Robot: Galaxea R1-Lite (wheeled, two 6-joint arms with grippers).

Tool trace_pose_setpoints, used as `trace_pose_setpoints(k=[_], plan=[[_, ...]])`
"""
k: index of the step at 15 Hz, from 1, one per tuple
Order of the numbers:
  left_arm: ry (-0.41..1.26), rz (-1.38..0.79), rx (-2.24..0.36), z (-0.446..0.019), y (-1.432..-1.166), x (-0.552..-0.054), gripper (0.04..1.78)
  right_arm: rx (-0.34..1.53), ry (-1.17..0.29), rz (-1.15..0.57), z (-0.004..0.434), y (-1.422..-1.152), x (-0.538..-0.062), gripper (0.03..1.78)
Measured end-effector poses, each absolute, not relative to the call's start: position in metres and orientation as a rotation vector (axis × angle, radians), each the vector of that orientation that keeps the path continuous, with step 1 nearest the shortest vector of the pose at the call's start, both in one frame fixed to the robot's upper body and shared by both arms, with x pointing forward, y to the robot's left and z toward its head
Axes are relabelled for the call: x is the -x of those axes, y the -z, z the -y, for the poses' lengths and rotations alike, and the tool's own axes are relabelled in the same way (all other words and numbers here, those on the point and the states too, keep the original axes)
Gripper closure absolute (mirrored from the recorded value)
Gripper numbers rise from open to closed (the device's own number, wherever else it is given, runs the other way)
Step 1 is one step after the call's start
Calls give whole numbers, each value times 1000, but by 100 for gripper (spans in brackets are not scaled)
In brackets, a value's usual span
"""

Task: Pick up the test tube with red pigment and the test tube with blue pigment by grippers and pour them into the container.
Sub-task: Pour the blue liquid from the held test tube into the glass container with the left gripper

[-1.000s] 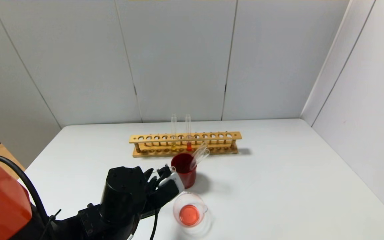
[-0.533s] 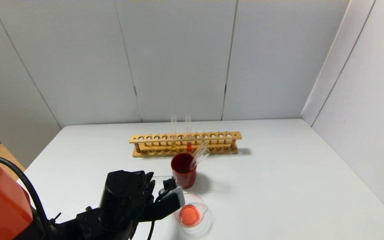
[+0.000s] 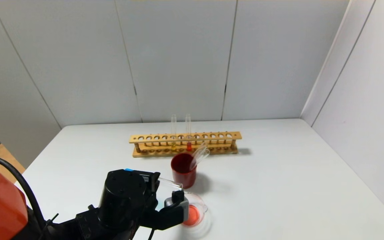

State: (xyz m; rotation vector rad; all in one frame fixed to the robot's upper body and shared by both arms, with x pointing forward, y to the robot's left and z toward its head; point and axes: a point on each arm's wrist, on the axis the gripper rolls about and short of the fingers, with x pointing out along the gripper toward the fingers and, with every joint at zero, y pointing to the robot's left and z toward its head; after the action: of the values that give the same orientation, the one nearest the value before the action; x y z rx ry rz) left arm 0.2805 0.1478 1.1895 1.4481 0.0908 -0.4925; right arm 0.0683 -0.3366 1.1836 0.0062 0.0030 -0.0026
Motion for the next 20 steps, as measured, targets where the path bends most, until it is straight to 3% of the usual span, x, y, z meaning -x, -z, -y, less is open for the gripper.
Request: trace_pose_setpoints(k=[7,20], plan=[[515,-140,-1508,-144,-1173,-275,152,-6,2,-3,337,-1184,-68,7],[517,-110,-1656,-142,-1173,-279,152,-6,3,-3,337,-1184,-68,7]])
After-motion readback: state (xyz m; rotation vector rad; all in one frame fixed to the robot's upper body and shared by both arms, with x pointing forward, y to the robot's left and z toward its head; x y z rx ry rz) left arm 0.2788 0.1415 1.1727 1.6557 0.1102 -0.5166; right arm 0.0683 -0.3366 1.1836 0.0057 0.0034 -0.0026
